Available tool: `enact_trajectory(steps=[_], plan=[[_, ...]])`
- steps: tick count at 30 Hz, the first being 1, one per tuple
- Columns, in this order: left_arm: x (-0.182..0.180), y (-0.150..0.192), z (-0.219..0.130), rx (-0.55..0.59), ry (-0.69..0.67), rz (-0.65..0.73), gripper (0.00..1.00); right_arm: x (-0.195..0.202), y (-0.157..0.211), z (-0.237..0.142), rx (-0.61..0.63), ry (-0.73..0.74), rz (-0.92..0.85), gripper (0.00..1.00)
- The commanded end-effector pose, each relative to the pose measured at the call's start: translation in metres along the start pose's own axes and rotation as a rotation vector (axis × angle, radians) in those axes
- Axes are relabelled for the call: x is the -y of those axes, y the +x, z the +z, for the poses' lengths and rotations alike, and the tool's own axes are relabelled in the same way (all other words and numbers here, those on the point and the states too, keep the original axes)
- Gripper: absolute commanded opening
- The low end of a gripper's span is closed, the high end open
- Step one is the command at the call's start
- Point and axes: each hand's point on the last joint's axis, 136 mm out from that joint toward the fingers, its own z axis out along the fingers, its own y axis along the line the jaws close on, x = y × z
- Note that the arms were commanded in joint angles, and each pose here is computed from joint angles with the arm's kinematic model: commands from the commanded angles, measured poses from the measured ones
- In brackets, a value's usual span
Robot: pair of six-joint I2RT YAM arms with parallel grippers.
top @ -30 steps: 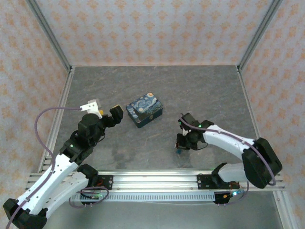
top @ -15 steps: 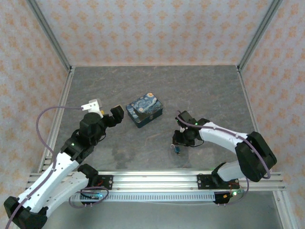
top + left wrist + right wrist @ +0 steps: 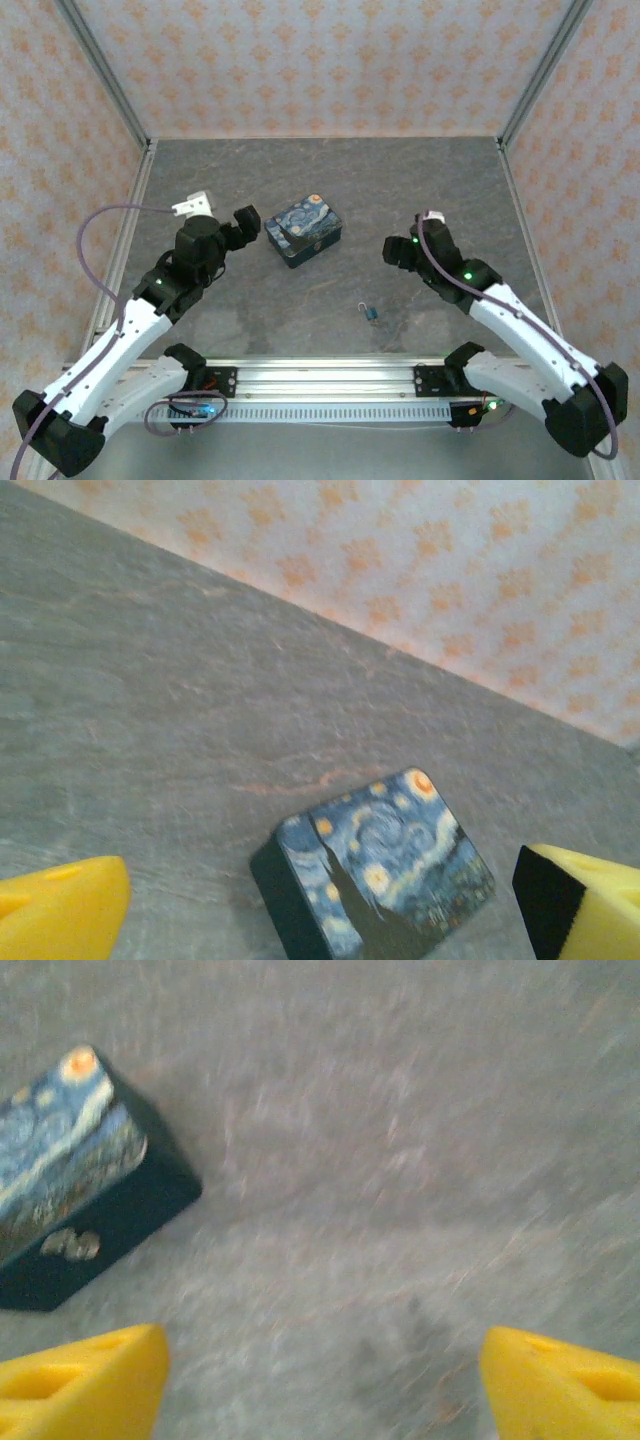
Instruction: Unlock a padlock with a key
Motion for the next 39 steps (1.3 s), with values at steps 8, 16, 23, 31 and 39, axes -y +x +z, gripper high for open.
enact_trajectory(steps=[8, 16, 23, 31, 39], plan=[[-0.033, -0.051, -0.002, 0.208, -0.201, 0.173, 1.00, 0.072, -0.064, -0.012, 0.348, 0.255, -0.086, 0.99], [-0.060, -0.023, 0.020, 0.183, -0.307, 0.374, 1.00, 0.134, -0.043, 0.034, 0.441, 0.344, 0.063, 0.99], [-0.095, 0.000, 0.037, 0.155, -0.410, 0.463, 1.00, 0.132, -0.037, 0.073, 0.484, 0.271, -0.013, 0.99], [-0.106, 0.018, 0.056, 0.146, -0.373, 0.460, 1.00, 0.136, -0.030, 0.109, 0.444, 0.232, -0.074, 0.99], [-0.104, 0.034, 0.071, 0.143, -0.298, 0.487, 1.00, 0.158, -0.028, 0.141, 0.329, 0.231, 0.014, 0.99]])
